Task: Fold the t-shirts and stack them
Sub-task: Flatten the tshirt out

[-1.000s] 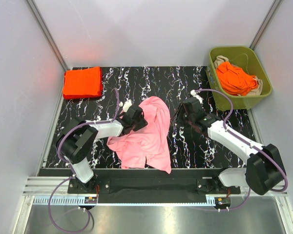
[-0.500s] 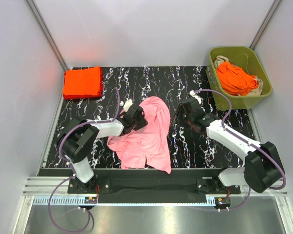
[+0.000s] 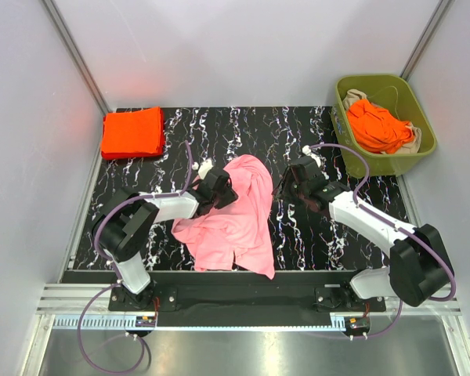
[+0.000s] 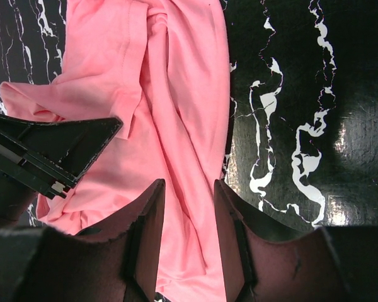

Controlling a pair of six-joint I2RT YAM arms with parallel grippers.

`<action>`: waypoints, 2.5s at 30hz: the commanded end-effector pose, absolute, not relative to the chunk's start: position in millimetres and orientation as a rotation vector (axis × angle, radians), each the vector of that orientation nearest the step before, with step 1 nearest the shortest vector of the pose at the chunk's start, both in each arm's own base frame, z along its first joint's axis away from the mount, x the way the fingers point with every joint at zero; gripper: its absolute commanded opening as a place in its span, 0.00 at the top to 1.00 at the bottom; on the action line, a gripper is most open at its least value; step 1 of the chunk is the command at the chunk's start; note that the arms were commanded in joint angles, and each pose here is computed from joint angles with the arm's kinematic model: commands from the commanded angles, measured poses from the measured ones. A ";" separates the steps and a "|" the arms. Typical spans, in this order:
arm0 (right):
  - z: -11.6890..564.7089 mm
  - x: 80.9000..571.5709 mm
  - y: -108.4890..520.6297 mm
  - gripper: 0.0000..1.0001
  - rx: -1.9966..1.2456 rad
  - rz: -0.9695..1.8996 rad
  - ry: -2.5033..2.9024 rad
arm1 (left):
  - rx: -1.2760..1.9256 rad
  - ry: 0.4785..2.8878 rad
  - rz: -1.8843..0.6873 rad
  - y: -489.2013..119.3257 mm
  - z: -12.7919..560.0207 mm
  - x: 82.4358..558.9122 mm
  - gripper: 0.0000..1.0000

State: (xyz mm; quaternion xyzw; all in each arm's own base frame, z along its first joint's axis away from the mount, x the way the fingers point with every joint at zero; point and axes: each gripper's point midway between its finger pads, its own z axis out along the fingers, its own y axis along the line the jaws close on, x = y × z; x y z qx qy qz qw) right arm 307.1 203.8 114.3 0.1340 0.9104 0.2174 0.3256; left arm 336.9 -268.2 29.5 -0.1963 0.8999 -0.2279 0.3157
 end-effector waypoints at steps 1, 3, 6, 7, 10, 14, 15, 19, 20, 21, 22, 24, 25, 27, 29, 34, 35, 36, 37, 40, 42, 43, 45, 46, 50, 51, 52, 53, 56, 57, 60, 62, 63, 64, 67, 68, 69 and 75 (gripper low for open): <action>129.7 318.7 207.5 0.56 0.348 0.600 2.327 | -0.518 2.252 -0.719 -284.5 68.3 354.7 0.63; 129.8 318.7 207.2 0.56 0.349 0.600 2.325 | -0.519 2.242 -0.731 -285.4 71.8 355.4 0.63; 128.2 318.5 207.7 0.56 0.348 0.600 2.331 | -0.517 2.238 -0.733 -285.8 73.8 355.9 0.65; 128.8 318.8 207.9 0.56 0.348 0.601 2.329 | -0.520 2.238 -0.735 -285.9 73.8 355.9 0.65; 128.9 319.3 208.2 0.56 0.349 0.603 2.328 | -0.524 2.237 -0.749 -287.7 75.0 355.1 0.65; 125.9 318.7 207.9 0.56 0.350 0.598 2.335 | -0.527 2.218 -0.782 -290.2 79.1 356.1 0.65; 126.1 319.0 208.0 0.56 0.348 0.598 2.334 | -0.526 2.218 -0.790 -291.1 79.5 355.8 0.65; 124.7 318.9 208.0 0.56 0.349 0.596 2.337 | -0.520 2.222 -0.822 -296.5 78.8 353.2 0.66; 124.4 318.4 208.3 0.56 0.347 0.596 2.339 | -0.518 2.217 -0.828 -297.1 79.4 353.4 0.67; 123.8 318.4 207.6 0.56 0.349 0.594 2.340 | -0.514 2.216 -0.832 -298.2 79.6 353.3 0.67; 123.8 318.4 207.6 0.56 0.349 0.594 2.340 | -0.511 2.219 -0.833 -299.2 78.9 352.9 0.68; 124.6 318.7 207.5 0.56 0.349 0.594 2.336 | -0.508 2.229 -0.824 -298.9 75.2 352.3 0.69; 124.3 318.5 207.4 0.56 0.349 0.593 2.337 | -0.507 2.232 -0.821 -299.2 74.0 352.7 0.69; 124.5 317.8 208.3 0.56 0.346 0.598 2.338 | -0.505 2.241 -0.814 -298.9 70.0 351.9 0.69; 124.8 317.5 207.5 0.56 0.350 0.598 2.337 | -0.511 2.249 -0.808 -297.7 66.8 351.5 0.69; 125.7 318.3 208.2 0.56 0.349 0.602 2.335 | -0.513 2.261 -0.806 -297.7 61.9 348.2 0.69; 126.1 318.3 208.3 0.56 0.349 0.602 2.335 | -0.510 2.263 -0.803 -297.3 61.2 347.8 0.70; 125.8 318.6 208.4 0.56 0.349 0.602 2.335 | -0.504 2.261 -0.806 -298.9 62.3 347.6 0.70; 125.4 318.1 208.2 0.56 0.351 0.601 2.338 | -0.504 2.269 -0.801 -298.6 60.8 346.8 0.71; 124.7 318.1 208.5 0.56 0.350 0.602 2.338 | -0.499 2.281 -0.792 -299.4 58.9 344.9 0.71; 125.2 317.5 208.3 0.56 0.355 0.605 2.337 | -0.496 2.284 -0.795 -300.0 57.6 343.7 0.73; 124.1 316.3 208.3 0.56 0.356 0.606 2.342 | -0.498 2.282 -0.797 -300.1 57.0 343.7 0.73; 125.0 314.8 209.8 0.56 0.358 0.620 2.343 | -0.491 2.287 -0.807 -302.2 56.8 343.3 0.78; 123.8 313.8 209.4 0.56 0.364 0.622 2.346 | -0.487 2.287 -0.811 -303.2 56.9 343.8 0.83; 121.4 306.1 210.2 0.56 0.393 0.649 2.372 | -0.465 2.305 -0.804 -300.4 64.7 345.8 1.00; 120.4 304.3 210.2 0.56 0.397 0.652 2.380 | -0.473 2.248 -0.824 -291.7 91.6 358.5 1.00; 117.7 301.6 209.0 0.56 0.399 0.648 2.393 | -0.469 2.240 -0.811 -282.0 102.5 361.7 1.00; 117.0 299.4 209.0 0.56 0.398 0.650 2.397 | -0.421 2.214 -0.788 -271.0 120.6 367.4 1.00; 108.6 296.9 206.7 0.56 0.405 0.631 2.417 | -0.371 2.113 -0.659 -218.8 190.9 387.3 1.00; 107.2 297.3 206.5 0.56 0.402 0.626 2.419 | -0.383 2.068 -0.624 -199.1 215.4 397.2 1.00; 99.1 300.2 210.2 0.56 0.357 0.617 2.447 | -0.361 1.992 -0.560 -156.0 258.1 391.8 1.00; 94.7 300.5 224.1 0.57 0.288 0.681 2.478 | -0.358 1.946 -0.528 -130.9 280.4 386.4 1.00; 96.4 304.1 228.7 0.57 0.252 0.691 2.476 | -0.357 1.935 -0.518 -123.8 286.3 384.7 1.00; 95.1 307.0 230.7 0.57 0.241 0.694 2.477 | -0.352 1.941 -0.500 -117.2 286.9 382.1 1.00; 71.7 317.3 235.5 0.55 0.181 0.641 2.533 | -0.349 1.927 -0.548 -105.7 295.5 379.2 1.00; 66.7 319.8 236.9 0.55 0.166 0.634 2.547 | -0.330 1.938 -0.598 -109.3 295.2 377.1 1.00; 67.8 326.3 240.9 0.55 0.133 0.631 2.541 | -0.348 1.939 -0.601 -100.6 292.4 378.9 1.00; 33.7 339.4 246.3 0.55 0.119 0.577 2.614 | -0.368 1.938 -0.666 -86.7 287.8 384.9 1.00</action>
